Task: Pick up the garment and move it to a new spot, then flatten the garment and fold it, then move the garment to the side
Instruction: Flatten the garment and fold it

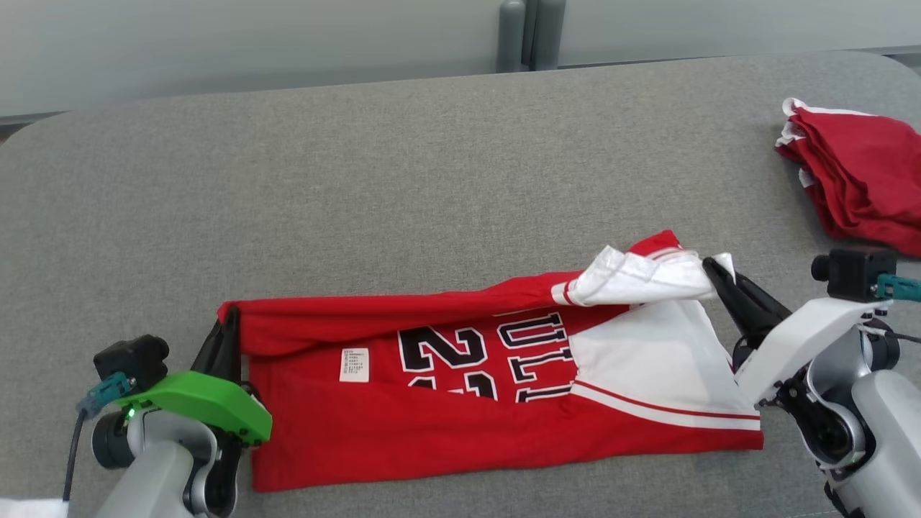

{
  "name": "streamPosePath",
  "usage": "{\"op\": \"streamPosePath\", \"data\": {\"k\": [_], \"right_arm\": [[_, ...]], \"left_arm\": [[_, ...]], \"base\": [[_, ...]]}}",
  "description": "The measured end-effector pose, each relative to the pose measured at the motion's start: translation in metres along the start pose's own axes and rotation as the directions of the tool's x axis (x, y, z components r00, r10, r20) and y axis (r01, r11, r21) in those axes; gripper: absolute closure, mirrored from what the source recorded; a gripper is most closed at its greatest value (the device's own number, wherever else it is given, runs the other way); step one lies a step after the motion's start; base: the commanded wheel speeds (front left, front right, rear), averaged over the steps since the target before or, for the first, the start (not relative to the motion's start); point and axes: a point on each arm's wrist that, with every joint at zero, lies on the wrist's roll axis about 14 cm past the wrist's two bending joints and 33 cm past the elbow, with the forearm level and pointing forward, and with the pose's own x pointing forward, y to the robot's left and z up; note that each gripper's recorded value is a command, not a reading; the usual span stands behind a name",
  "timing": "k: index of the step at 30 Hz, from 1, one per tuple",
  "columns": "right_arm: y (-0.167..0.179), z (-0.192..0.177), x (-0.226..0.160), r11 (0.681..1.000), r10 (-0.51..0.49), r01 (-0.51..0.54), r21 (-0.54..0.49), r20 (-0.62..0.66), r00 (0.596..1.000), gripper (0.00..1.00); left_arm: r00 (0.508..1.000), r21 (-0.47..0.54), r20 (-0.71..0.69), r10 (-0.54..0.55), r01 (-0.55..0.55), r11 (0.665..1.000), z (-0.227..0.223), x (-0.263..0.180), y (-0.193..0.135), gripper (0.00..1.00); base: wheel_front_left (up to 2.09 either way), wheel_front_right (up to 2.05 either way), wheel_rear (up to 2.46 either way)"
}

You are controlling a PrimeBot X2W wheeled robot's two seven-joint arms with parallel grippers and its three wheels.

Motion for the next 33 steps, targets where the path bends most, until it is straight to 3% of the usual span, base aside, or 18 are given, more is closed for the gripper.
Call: {"op": "streamPosePath", "data": {"k": [4, 10, 12, 13, 15, 16, 17, 18, 26, 33], "right_arm": [[-0.005, -0.009, -0.028, 0.996, -0.062, 0.06, 0.061, 0.03, 0.998, 1.0], [-0.002, -0.02, -0.034, 0.993, -0.085, 0.082, 0.086, 0.034, 0.996, 1.0], [0.001, -0.024, -0.032, 0.992, -0.088, 0.085, 0.09, 0.033, 0.996, 1.0], [0.0, -0.026, -0.032, 0.992, -0.092, 0.089, 0.086, 0.032, 0.995, 1.0], [-0.001, -0.03, -0.032, 0.991, -0.103, 0.1, 0.093, 0.03, 0.994, 0.56], [-0.001, -0.032, -0.032, 0.99, -0.106, 0.102, 0.098, 0.029, 0.994, 0.19], [-0.001, -0.032, -0.032, 0.989, -0.108, 0.104, 0.102, 0.034, 0.994, 0.0], [-0.002, -0.033, -0.034, 0.989, -0.112, 0.108, 0.102, 0.033, 0.993, 0.0], [-0.019, -0.051, -0.061, 0.974, -0.188, 0.185, 0.131, 0.011, 0.982, 0.0], [-0.035, -0.049, -0.082, 0.96, -0.254, 0.249, 0.127, 0.027, 0.967, 0.0]], "left_arm": [[1.0, -0.01, 0.002, 0.009, -0.009, 1.0, -0.008, -0.019, -0.004, 1.0], [0.999, -0.029, -0.031, 0.035, -0.036, 0.999, -0.025, -0.038, -0.002, 0.96], [0.998, -0.039, -0.034, 0.045, -0.047, 0.998, -0.027, -0.042, -0.001, 0.92], [0.998, -0.041, -0.036, 0.051, -0.053, 0.998, -0.028, -0.044, 0.0, 0.82], [0.998, -0.045, -0.036, 0.058, -0.06, 0.997, -0.029, -0.047, 0.001, 0.44], [0.998, -0.053, -0.037, 0.057, -0.059, 0.997, -0.03, -0.048, 0.0, 0.21], [0.998, -0.062, -0.04, 0.057, -0.059, 0.996, -0.031, -0.051, -0.001, 0.07], [0.997, -0.074, -0.042, 0.058, -0.061, 0.995, -0.033, -0.053, -0.002, 0.0], [0.995, -0.133, -0.064, 0.078, -0.086, 0.987, -0.045, -0.075, 0.0, 0.0], [0.991, -0.119, -0.05, 0.128, -0.133, 0.984, -0.038, -0.097, 0.012, 0.0]], "base": [[0.0, 0.0, 0.0], [0.0, 0.0, 0.0], [0.0, 0.0, 0.0], [0.0, 0.0, 0.0], [0.0, 0.0, 0.0], [0.0, 0.0, 0.0], [0.0, 0.0, 0.0], [0.0, 0.0, 0.0], [0.0, 0.0, 0.0], [0.0, 0.0, 0.0]]}}
